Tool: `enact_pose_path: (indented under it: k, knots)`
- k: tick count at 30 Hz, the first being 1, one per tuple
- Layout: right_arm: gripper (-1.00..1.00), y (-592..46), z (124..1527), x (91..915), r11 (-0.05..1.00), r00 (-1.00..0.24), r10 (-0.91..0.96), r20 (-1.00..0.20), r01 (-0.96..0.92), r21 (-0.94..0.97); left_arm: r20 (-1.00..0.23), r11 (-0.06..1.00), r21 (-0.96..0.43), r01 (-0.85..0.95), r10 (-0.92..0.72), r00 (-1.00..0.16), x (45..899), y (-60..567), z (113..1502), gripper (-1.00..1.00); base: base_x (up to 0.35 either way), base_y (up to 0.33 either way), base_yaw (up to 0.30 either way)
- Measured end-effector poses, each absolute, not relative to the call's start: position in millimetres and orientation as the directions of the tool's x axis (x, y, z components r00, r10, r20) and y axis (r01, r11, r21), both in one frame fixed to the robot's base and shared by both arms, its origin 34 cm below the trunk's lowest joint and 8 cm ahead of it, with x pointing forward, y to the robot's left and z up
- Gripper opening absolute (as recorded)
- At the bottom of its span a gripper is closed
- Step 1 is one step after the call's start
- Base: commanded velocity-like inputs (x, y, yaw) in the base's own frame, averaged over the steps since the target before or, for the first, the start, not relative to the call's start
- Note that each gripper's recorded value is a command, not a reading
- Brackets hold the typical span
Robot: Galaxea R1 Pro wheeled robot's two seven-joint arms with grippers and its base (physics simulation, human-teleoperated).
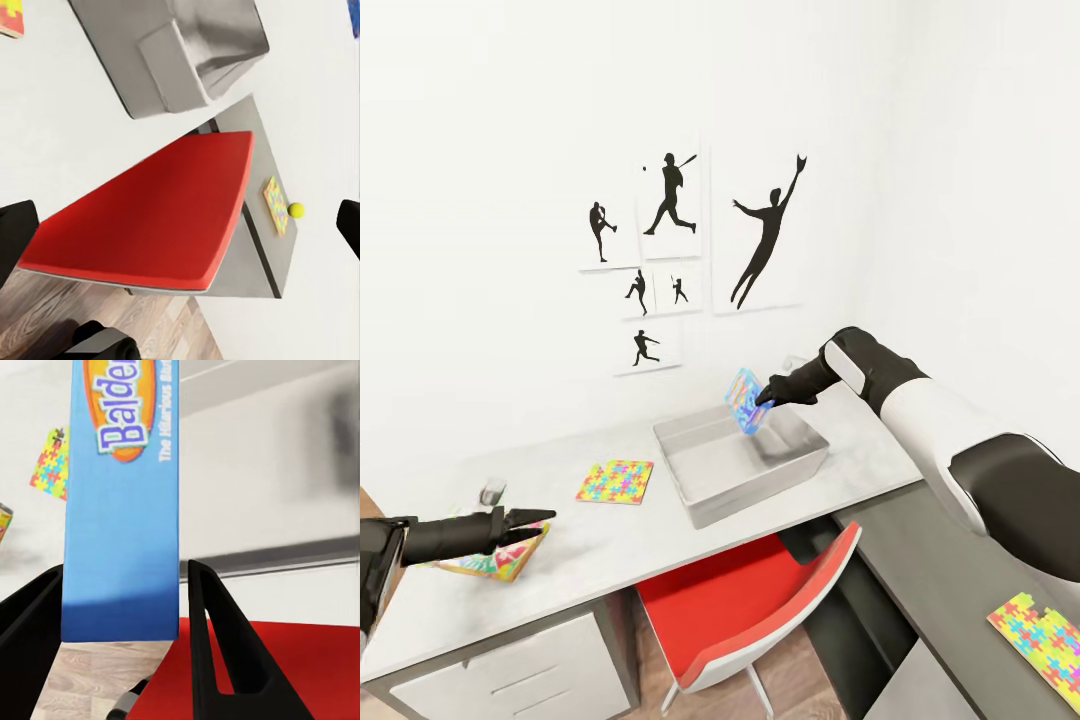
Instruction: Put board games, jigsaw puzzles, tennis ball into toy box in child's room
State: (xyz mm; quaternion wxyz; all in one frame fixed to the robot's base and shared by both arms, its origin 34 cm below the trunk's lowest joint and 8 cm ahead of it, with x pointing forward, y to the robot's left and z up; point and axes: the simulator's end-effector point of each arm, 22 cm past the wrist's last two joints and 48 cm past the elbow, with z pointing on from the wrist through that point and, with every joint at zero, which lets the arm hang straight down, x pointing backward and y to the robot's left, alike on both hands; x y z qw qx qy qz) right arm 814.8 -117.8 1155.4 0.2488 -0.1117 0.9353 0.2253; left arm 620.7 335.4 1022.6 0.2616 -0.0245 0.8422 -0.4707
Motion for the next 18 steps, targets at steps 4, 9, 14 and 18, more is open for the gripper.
enact_pose_path:
  k: [4, 9, 14, 18]
  knots:
    - [-1.0, -118.1, 1155.1, 814.8, 0.874, -0.851, -0.097, -0.516, -0.321, 0.365, -0.44, 0.536, -0.813, 0.226, -0.311, -0.842, 638.6, 334.2, 1049.1, 1.0, 0.0, 0.0, 0.0]
    - [-1.0, -118.0, 1154.9, 815.0, 0.874, -0.851, -0.096, -0.516, -0.32, 0.366, -0.467, 0.527, -0.81, 0.256, -0.318, -0.825, 647.7, 332.7, 1066.6, 1.0, 0.0, 0.0, 0.0]
    - [-1.0, -116.9, 1155.8, 815.2, 0.873, -0.85, -0.095, -0.518, -0.322, 0.367, -0.475, 0.522, -0.81, 0.266, -0.321, -0.819, 649.4, 331.7, 1071.3, 1.0, 0.016, 0.0, 0.0]
    - [-1.0, -117.2, 1155.6, 815.3, 0.874, -0.849, -0.097, -0.519, -0.322, 0.365, -0.476, 0.521, -0.81, 0.268, -0.32, -0.819, 649.6, 331.1, 1071.6, 1.0, 0.045, 0.0, 0.0]
